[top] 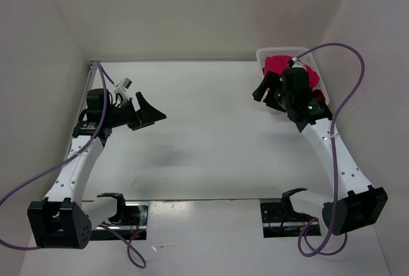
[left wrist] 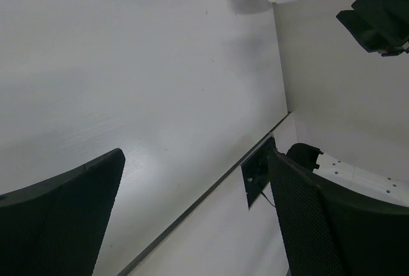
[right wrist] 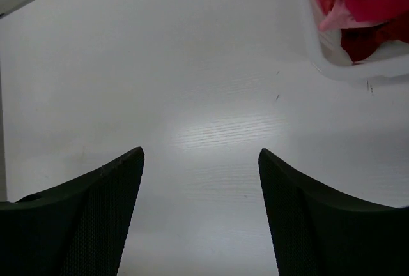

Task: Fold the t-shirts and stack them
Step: Grab crumpled tshirt from bin with the right arm

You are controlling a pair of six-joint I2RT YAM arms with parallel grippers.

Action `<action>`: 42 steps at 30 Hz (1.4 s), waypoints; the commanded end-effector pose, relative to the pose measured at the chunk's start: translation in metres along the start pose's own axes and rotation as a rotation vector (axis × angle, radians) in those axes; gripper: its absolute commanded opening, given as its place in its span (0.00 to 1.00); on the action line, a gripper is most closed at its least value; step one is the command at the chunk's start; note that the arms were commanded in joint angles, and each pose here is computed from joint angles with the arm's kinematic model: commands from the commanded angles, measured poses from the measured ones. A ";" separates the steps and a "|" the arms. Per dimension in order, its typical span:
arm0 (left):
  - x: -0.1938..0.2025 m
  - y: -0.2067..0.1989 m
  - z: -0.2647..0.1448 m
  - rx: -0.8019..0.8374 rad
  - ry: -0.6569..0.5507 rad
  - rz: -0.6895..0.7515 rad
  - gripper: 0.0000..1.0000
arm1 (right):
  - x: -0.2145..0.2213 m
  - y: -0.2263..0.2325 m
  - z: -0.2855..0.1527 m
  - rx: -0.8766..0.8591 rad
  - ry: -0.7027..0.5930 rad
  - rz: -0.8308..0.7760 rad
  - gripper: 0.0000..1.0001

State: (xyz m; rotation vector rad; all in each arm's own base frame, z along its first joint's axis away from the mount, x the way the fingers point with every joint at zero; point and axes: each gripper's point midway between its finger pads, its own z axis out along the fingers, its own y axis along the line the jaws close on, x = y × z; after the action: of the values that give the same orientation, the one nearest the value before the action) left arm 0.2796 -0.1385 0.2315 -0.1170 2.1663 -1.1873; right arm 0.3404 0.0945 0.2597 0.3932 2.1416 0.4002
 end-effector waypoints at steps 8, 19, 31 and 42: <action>-0.010 -0.018 -0.001 0.097 -0.019 0.081 0.89 | -0.035 -0.021 0.025 0.053 -0.044 0.064 0.28; -0.003 -0.008 -0.005 0.037 -0.025 0.084 0.08 | -0.136 -0.111 0.068 0.351 -0.248 0.210 0.07; 0.013 0.008 0.001 0.017 0.007 0.050 0.52 | -0.140 -0.149 0.164 0.431 -0.175 0.172 0.60; 0.014 0.023 0.006 -0.042 0.004 0.023 0.56 | -0.136 -0.160 0.207 0.401 -0.120 0.176 0.38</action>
State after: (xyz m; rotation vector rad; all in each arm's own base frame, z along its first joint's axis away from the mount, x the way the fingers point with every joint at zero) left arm 0.2735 -0.1358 0.2090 -0.1227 2.1904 -1.1558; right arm 0.5481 -0.0756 0.1581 0.8455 2.1280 0.0012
